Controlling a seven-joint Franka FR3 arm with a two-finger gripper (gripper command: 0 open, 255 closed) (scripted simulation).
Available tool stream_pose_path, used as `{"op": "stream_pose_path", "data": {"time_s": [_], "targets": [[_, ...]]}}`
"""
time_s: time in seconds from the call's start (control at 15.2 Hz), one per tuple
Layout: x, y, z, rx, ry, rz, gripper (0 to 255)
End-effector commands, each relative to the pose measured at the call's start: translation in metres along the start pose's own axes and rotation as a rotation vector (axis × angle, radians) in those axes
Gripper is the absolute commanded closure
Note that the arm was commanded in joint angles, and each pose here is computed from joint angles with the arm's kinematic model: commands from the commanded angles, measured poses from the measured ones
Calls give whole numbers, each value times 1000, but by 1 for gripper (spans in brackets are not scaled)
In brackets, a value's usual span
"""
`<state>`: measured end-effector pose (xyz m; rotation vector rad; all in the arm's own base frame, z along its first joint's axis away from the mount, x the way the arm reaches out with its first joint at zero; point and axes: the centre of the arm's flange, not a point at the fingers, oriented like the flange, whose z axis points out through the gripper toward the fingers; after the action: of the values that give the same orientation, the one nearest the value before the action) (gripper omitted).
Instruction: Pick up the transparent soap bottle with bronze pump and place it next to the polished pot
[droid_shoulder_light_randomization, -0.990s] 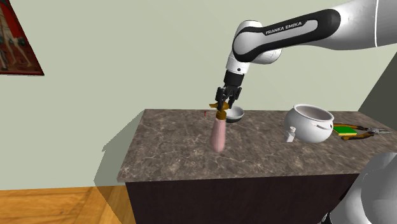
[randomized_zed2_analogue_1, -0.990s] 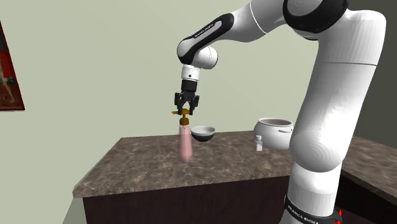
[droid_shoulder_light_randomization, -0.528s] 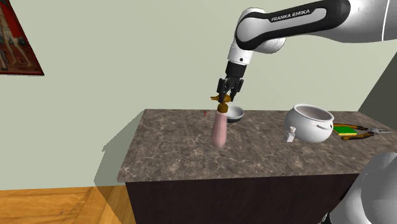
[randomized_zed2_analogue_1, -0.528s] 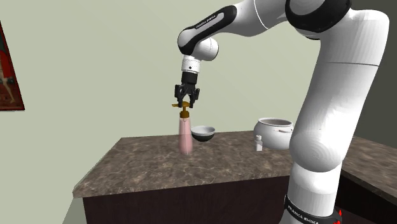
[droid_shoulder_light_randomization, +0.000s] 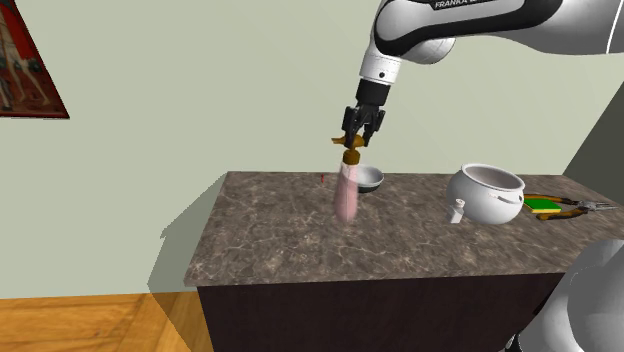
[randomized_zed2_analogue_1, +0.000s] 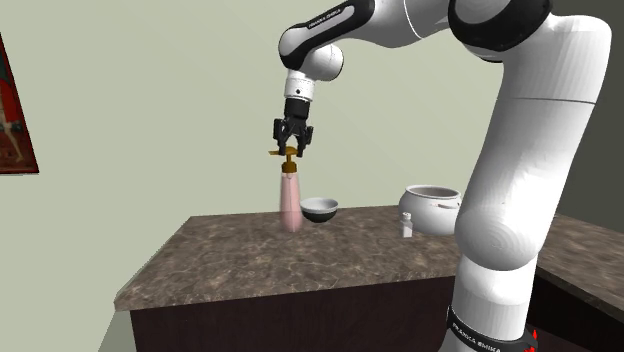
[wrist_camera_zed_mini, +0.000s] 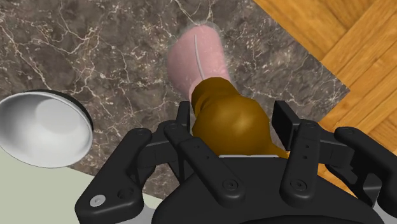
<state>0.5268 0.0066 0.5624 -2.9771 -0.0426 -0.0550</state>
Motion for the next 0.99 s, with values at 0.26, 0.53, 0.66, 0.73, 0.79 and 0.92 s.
{"op": "stream_pose_path", "data": {"time_s": [0.26, 0.53, 0.66, 0.73, 0.79, 0.92], "targets": [[0, -5, -33, 0, 0, 0, 255], [1, -8, -54, 0, 0, 0, 255], [2, -10, -64, 0, 0, 0, 255], [2, -11, -69, 0, 0, 0, 255], [2, -12, -74, 0, 0, 0, 255], [2, -13, -85, 0, 0, 0, 255]]}}
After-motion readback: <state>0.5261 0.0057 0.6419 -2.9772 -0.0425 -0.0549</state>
